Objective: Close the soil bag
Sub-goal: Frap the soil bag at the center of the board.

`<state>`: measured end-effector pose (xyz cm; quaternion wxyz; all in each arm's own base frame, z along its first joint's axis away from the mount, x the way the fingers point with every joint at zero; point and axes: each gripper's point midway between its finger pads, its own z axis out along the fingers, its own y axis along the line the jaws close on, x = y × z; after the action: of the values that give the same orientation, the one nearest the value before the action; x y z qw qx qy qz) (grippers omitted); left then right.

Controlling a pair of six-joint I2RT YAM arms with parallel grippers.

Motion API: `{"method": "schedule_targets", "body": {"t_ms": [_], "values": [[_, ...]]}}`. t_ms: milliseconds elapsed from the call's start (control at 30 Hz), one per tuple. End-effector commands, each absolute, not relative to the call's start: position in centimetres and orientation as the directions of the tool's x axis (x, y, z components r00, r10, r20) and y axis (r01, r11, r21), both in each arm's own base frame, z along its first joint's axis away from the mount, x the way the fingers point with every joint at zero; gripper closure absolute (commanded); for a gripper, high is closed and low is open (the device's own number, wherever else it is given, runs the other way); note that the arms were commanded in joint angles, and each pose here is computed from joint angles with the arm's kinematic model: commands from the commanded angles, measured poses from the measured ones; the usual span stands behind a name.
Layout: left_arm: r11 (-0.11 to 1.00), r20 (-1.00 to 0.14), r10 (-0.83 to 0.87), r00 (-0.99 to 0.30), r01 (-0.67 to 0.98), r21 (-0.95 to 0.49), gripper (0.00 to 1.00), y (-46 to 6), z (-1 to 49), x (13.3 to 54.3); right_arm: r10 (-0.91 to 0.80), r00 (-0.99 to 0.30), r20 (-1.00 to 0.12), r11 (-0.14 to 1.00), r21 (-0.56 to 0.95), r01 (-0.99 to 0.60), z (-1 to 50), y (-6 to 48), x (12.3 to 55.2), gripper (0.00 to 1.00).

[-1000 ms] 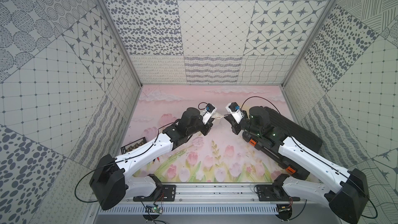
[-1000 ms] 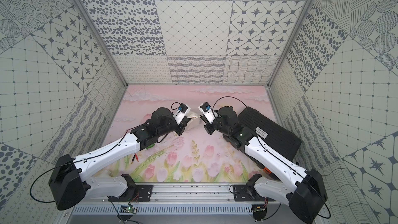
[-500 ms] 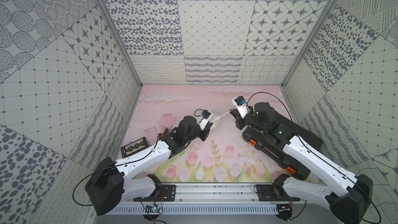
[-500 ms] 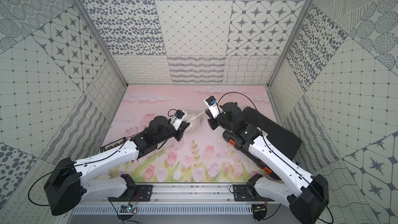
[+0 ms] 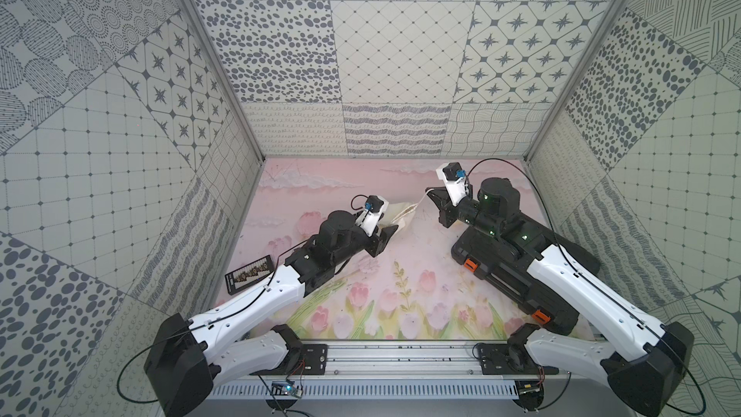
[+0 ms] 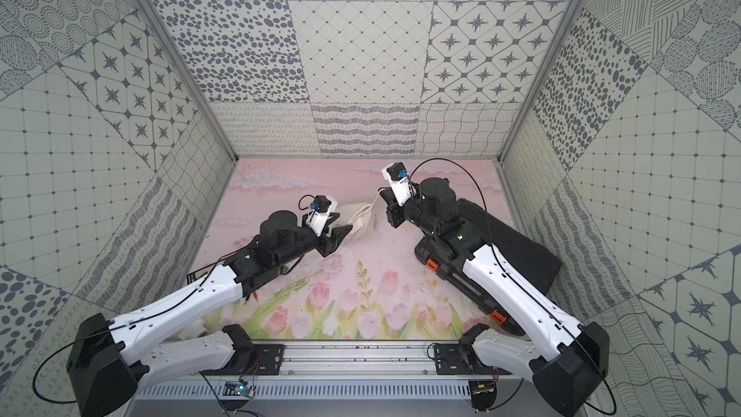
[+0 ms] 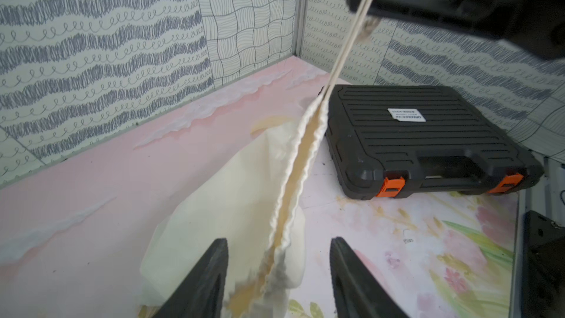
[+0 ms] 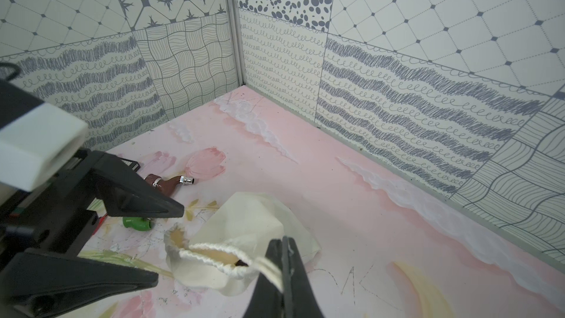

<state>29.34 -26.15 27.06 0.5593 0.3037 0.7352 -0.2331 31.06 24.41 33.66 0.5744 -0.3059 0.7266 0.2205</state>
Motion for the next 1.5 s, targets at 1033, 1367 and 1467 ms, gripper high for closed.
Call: {"method": "schedule_targets", "body": {"t_ms": [1033,1367,1467], "values": [[0.552,-0.86,0.429,-0.275,0.834,0.008,1.0,-31.6,19.8,31.2,-0.007,-0.044,-0.999,0.82,0.02,-0.571,42.0,21.0,33.2,1.0],[0.646,-0.683,0.57,-0.457,0.763,0.03,0.9,-27.2,13.3,27.9,0.087,-0.021,-0.996,0.848,0.085,-0.523,45.4,19.5,34.4,1.0],[0.674,-0.653,0.571,-0.498,0.738,0.026,0.89,-26.4,12.1,27.6,0.112,0.0,-0.994,0.846,0.095,-0.525,46.6,19.3,34.3,1.0]]}}
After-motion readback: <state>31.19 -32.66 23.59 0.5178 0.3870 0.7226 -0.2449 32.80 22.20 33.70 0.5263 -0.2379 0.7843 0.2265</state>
